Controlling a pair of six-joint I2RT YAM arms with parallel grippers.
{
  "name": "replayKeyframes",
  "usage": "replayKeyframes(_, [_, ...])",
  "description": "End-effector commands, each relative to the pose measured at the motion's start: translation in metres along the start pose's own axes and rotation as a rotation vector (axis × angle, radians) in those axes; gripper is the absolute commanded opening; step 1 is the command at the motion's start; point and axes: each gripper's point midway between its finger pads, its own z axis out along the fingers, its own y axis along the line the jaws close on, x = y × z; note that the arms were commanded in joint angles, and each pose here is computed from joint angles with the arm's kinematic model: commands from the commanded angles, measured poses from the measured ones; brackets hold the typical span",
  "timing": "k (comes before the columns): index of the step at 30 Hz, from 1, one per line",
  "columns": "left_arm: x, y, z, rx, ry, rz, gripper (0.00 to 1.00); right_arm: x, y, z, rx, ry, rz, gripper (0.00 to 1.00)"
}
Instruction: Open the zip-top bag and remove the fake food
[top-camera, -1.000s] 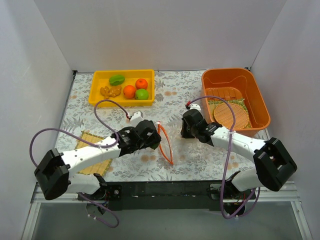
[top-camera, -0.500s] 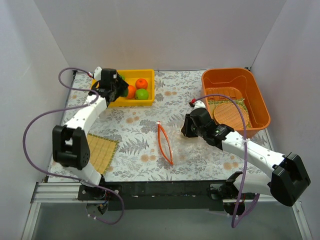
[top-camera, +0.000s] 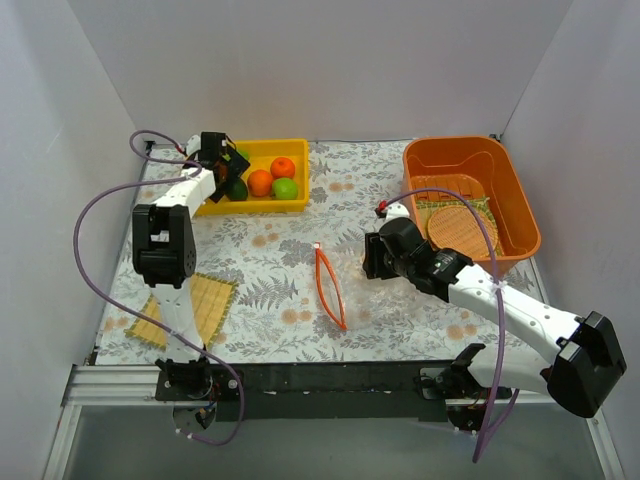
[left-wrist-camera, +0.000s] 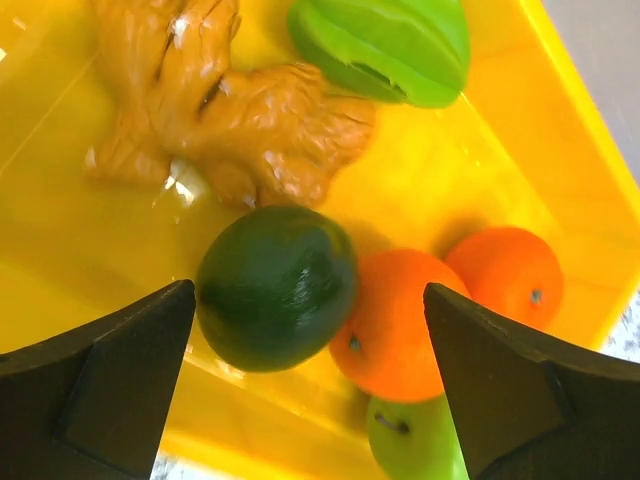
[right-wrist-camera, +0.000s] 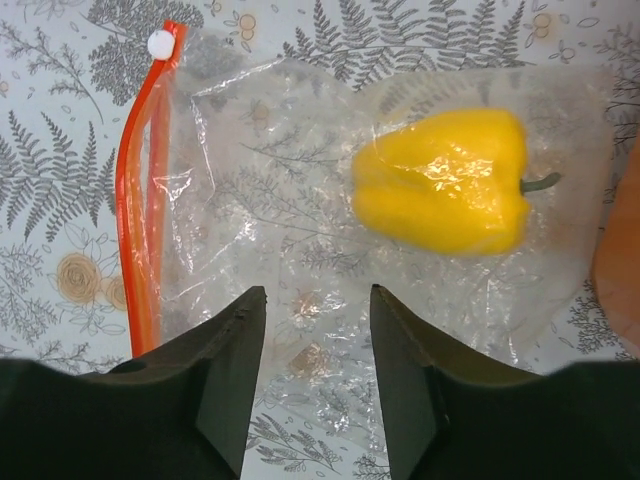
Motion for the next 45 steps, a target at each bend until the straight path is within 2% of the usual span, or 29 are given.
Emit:
replayKeyframes(1, [-0.018, -0.008, -0.062, 0.068, -0.042, 0.000, 0.98, -0.033, -0.008, -0.012, 0.072, -0.083, -0.050, 0.60])
replayKeyframes(3, [-0.015, -0.014, -0.092, 0.125, -0.046, -0.020, 0.95, -0.041, -0.016, -0.014, 0.129, -0.092, -0.062, 0.64])
replayKeyframes(4, [0.006, 0.003, -0.092, 0.094, -0.011, -0.012, 0.91, -0.044, -0.019, -0.014, 0.149, -0.094, -0.068, 0.68])
replayKeyframes(6, [0.021, -0.003, -0.123, 0.154, -0.001, -0.019, 0.84, -0.048, -0.029, -0.011, 0.205, -0.089, -0.077, 0.70])
replayKeyframes(7, [0.044, 0.015, -0.123, 0.125, 0.034, -0.012, 0.76, -0.048, -0.031, -0.010, 0.216, -0.085, -0.077, 0.72])
replayKeyframes(9, [0.068, 0.005, -0.153, 0.214, 0.054, -0.005, 0.68, -0.049, -0.035, -0.004, 0.229, -0.077, -0.072, 0.73])
replayKeyframes(10, [0.079, 0.006, -0.161, 0.227, 0.061, -0.001, 0.58, -0.048, -0.036, -0.001, 0.231, -0.073, -0.074, 0.74])
replayKeyframes(11, [0.113, 0.013, -0.167, 0.226, 0.111, 0.044, 0.54, -0.047, -0.038, 0.004, 0.235, -0.066, -0.070, 0.75])
replayKeyframes(13, [0.136, 0.013, -0.187, 0.262, 0.148, 0.035, 0.47, -0.049, -0.037, 0.011, 0.233, -0.067, -0.065, 0.76])
replayKeyframes(14, [0.166, 0.018, -0.195, 0.282, 0.194, 0.068, 0.43, -0.049, -0.037, 0.013, 0.232, -0.062, -0.061, 0.76])
replayKeyframes(15, [0.179, 0.020, -0.203, 0.303, 0.223, 0.067, 0.42, -0.047, -0.038, 0.019, 0.242, -0.049, -0.062, 0.76])
replayKeyframes(20, [0.236, 0.011, -0.248, 0.424, 0.335, 0.065, 0.38, -0.047, -0.039, 0.025, 0.254, -0.058, -0.030, 0.77])
replayKeyframes(29, [0.296, -0.009, -0.268, 0.517, 0.474, 0.040, 0.35, -0.042, -0.042, 0.019, 0.264, -0.069, 0.012, 0.76])
replayKeyframes(37, [0.340, -0.013, -0.249, 0.472, 0.531, 0.019, 0.35, -0.045, -0.048, 0.020, 0.299, -0.075, 0.000, 0.77])
replayKeyframes(45, [0.337, 0.007, -0.219, 0.304, 0.431, 0.028, 0.34, -0.048, -0.052, 0.030, 0.349, -0.056, -0.027, 0.79])
